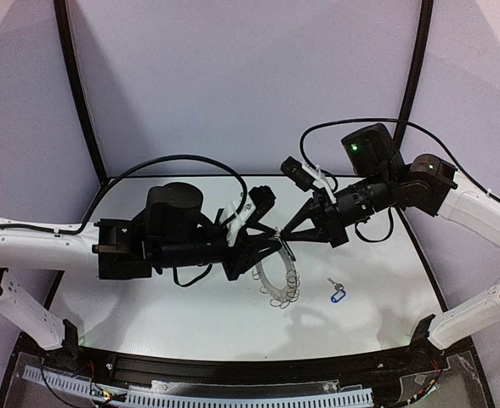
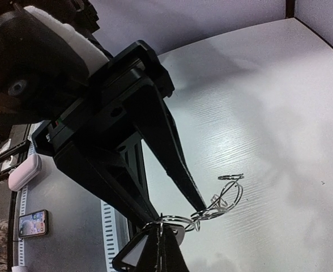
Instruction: Put the keys on the keyring
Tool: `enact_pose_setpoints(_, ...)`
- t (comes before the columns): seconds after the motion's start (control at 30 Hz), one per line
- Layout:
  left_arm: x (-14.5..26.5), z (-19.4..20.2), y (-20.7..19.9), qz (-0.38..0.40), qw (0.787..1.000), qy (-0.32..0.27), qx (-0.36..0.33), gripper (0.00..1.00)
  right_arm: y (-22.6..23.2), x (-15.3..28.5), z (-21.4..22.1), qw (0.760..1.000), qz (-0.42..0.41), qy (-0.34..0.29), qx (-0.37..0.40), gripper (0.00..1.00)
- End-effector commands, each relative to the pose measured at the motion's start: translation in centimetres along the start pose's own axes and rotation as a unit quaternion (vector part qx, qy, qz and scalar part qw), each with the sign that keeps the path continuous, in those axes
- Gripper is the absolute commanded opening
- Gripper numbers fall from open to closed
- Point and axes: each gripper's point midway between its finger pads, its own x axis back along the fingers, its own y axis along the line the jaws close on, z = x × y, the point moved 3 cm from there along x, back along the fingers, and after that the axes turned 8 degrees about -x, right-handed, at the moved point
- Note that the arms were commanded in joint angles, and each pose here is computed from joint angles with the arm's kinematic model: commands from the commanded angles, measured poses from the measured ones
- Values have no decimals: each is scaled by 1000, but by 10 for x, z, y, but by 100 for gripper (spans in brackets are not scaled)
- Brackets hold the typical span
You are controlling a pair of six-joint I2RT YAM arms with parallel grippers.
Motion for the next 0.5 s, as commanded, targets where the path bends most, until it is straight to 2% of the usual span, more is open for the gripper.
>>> enact_pose_setpoints(0.0, -1, -12, 17, -53, 999, -6, 3, 28, 8, 2, -4, 1000, -8, -14, 10, 0)
enact_pose_setpoints(0.2, -2, -15, 17, -51, 999, -10, 4, 28, 3, 0, -5, 1000, 5, -14, 6, 0)
enact_pose_setpoints(0.3, -2, -15, 19, -60, 998, -6, 4, 24, 2, -1, -5, 1000, 10, -13, 3, 0)
enact_pose_setpoints(0.33, -2, -15, 20, -64, 998, -5, 3, 22, 2, -2, -5, 1000, 10, -12, 2, 0)
enact_pose_setpoints(0.43, -3, -15, 19, -61, 998, -1, -4, 3, 1, -3, -4, 1000, 11, -11, 0, 0)
enact_pose_setpoints(0.47, -3, -15, 19, -61, 998, -1, -7, 2, 1, -3, -4, 1000, 11, -11, 0, 0)
